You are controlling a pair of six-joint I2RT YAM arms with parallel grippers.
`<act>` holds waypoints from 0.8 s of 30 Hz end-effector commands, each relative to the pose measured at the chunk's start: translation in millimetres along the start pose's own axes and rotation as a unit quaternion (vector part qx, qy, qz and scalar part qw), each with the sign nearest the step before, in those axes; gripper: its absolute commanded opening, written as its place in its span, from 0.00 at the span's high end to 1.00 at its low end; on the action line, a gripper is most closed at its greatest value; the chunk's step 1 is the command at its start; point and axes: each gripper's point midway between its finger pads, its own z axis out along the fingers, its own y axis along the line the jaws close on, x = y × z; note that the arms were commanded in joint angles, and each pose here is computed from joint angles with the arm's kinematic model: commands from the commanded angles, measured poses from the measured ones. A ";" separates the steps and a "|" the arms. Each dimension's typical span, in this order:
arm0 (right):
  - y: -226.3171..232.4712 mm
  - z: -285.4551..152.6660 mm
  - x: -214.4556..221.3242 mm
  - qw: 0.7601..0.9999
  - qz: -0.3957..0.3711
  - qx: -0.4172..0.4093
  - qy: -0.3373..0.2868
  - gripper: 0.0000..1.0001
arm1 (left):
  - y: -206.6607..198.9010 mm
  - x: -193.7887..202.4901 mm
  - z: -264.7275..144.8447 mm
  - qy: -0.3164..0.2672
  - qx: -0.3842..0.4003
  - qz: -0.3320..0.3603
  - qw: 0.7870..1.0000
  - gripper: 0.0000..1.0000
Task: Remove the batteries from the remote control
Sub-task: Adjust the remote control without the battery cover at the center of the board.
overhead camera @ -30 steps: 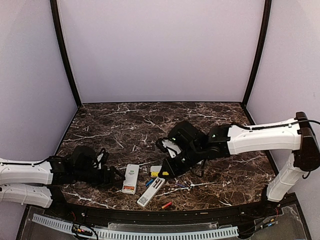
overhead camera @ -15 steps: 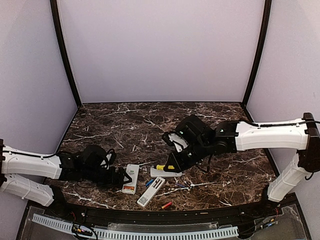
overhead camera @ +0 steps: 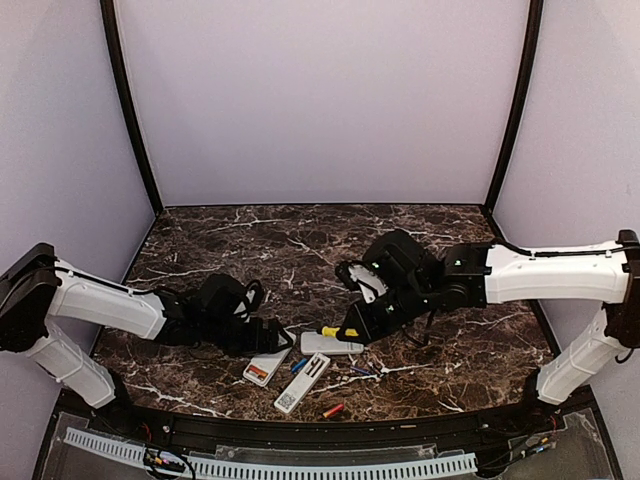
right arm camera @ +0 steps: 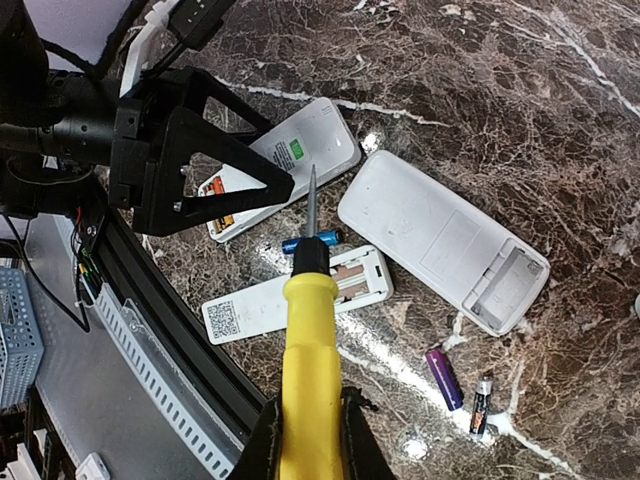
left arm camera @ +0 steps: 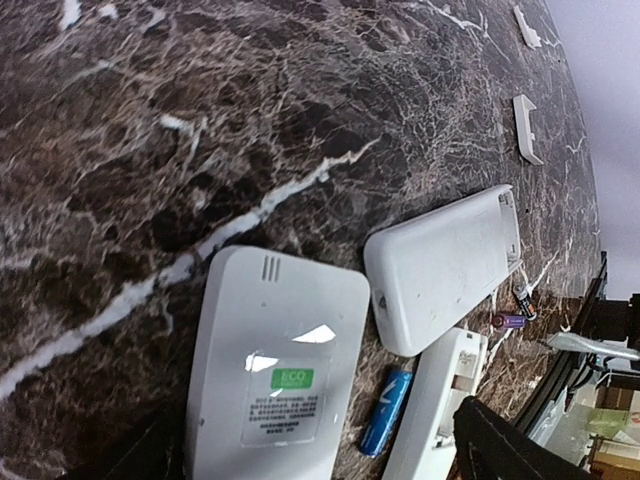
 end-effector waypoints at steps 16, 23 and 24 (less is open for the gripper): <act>-3.6 -5.8 -4.6 1.000 0.014 0.005 -0.014 1.00 | -46.1 5.3 8.2 0.032 0.109 0.137 0.984 0.11; 0.1 1.5 -3.3 1.000 -0.002 0.005 0.006 1.00 | -12.9 -14.8 -27.7 -0.037 0.002 0.070 0.997 0.08; 2.8 3.6 -2.8 1.000 -0.004 0.000 0.009 1.00 | -1.7 -11.0 -31.4 -0.034 -0.022 0.048 0.998 0.07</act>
